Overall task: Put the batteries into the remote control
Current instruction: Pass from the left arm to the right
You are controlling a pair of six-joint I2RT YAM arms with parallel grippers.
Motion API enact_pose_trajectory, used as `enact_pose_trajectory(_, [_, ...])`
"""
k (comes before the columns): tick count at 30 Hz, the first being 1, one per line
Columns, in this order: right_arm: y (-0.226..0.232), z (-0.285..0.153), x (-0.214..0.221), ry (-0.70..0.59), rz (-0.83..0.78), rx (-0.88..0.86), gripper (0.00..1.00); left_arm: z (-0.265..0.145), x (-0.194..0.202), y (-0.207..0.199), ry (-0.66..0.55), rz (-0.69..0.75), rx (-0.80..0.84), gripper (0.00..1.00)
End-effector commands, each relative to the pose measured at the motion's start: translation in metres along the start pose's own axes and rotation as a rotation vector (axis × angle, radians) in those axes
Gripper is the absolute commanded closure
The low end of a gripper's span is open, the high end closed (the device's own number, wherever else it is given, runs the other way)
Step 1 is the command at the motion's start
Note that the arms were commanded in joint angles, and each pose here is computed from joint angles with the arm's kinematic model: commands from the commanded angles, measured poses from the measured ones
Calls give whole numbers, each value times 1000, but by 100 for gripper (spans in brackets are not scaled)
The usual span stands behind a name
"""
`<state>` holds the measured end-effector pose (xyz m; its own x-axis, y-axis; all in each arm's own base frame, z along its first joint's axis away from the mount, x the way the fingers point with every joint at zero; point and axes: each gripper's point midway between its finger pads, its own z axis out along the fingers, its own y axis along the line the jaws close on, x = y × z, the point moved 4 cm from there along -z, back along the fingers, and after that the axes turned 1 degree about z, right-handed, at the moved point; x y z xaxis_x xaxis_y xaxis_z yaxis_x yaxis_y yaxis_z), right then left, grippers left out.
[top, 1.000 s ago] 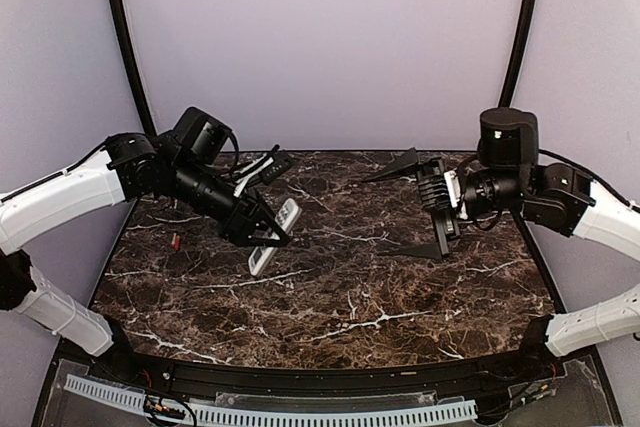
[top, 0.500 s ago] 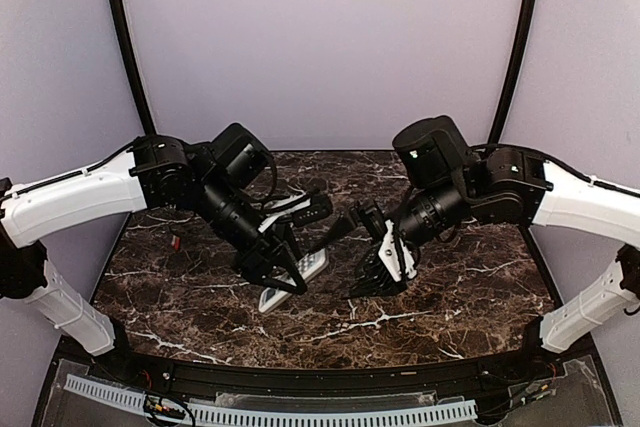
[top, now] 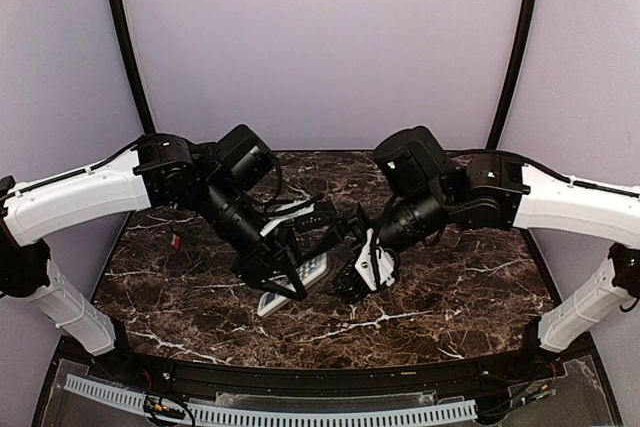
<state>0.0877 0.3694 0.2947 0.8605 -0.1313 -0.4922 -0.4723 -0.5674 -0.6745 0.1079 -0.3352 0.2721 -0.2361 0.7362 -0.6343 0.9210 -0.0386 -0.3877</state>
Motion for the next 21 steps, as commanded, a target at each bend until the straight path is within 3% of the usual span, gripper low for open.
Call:
enact_pose_trajectory(1, [0,13,10,30,-12,3,44,-1,-4,-10,-4,35,36,100])
enact_pose_trajectory(9, [-1,14,8,3,-6,32,59,0,-7,-10,-12,38,40,100])
enact_pose_trajectory(11, [-1,13,5,-11,-2,36,68,-1,-8,-10,-22,44,36,100])
enact_pose_trajectory(17, [0,9,-2,-44,9,31,78,-4,-12,-14,-52,59,41,100])
enact_pose_trajectory(21, [1,8,-3,-46,24,29,92,-4,-13,-13,-57,64,38,100])
